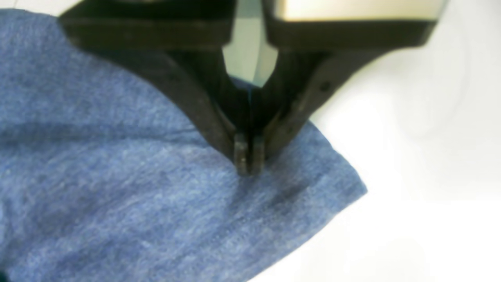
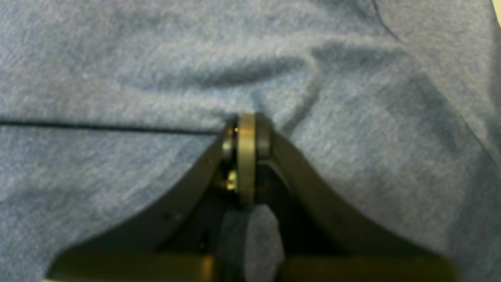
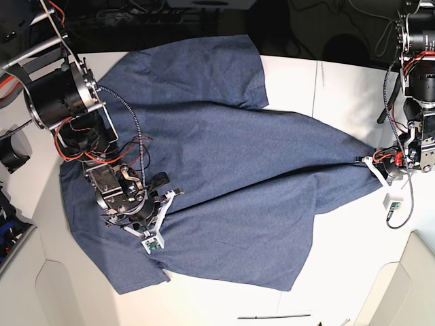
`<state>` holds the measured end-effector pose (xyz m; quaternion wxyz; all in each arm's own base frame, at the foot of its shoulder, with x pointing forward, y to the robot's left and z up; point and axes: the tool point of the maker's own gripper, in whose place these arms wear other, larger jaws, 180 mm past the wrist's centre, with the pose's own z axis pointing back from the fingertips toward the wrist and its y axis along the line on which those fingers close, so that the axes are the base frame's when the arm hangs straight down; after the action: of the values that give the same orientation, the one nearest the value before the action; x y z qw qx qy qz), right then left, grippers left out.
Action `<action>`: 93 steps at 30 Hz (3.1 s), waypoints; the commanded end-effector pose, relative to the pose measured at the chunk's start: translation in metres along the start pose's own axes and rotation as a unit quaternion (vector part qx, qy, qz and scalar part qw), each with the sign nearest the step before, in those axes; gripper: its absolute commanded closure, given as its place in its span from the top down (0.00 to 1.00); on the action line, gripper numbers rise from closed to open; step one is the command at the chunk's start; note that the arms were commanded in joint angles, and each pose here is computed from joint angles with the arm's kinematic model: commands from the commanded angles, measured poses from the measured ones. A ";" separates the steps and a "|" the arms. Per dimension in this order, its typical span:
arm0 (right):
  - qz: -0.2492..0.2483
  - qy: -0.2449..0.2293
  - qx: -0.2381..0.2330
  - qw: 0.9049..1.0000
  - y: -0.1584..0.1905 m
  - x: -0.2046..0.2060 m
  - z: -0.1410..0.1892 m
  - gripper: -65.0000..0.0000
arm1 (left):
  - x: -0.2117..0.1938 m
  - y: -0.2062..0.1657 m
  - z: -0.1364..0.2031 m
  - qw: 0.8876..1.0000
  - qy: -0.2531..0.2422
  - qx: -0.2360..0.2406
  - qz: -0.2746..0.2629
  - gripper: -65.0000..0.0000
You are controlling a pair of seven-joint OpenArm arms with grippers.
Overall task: Layout the t-shirt on the table in an organized manner, then fold the t-shirt properly
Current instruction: 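Move the left gripper to grasp the shirt side edge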
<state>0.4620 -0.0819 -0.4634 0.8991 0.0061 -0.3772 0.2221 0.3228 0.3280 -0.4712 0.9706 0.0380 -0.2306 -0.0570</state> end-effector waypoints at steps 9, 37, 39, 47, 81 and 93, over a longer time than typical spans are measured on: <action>0.001 0.002 -0.005 1.000 -0.001 0.003 0.000 0.00 | -0.078 -0.045 0.009 0.984 0.119 -0.131 0.015 0.00; 0.001 0.002 -0.007 1.000 -0.002 0.003 0.000 0.00 | 0.166 -0.067 0.038 0.930 -0.206 -0.261 0.154 0.00; 0.001 0.002 -0.007 1.000 -0.002 0.003 0.000 0.00 | 0.166 -0.081 0.035 0.922 -0.195 -0.285 0.173 0.00; 0.001 0.002 -0.007 1.000 -0.002 0.003 0.000 0.00 | 0.161 -0.110 0.021 0.934 -0.176 -0.280 0.136 0.00; 0.001 0.002 -0.007 1.000 -0.002 0.002 0.000 0.00 | 0.098 -0.061 -0.022 0.979 -0.134 -0.104 0.116 0.00; 0.001 0.005 -0.009 1.000 -0.005 -0.001 0.001 0.00 | 0.037 -0.016 -0.034 0.993 -0.041 0.013 0.108 0.00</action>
<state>0.4591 -0.0814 -0.4662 0.8977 0.0039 -0.3831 0.2175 0.3948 0.2933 -0.4702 0.9413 -0.0083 -0.3332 0.0526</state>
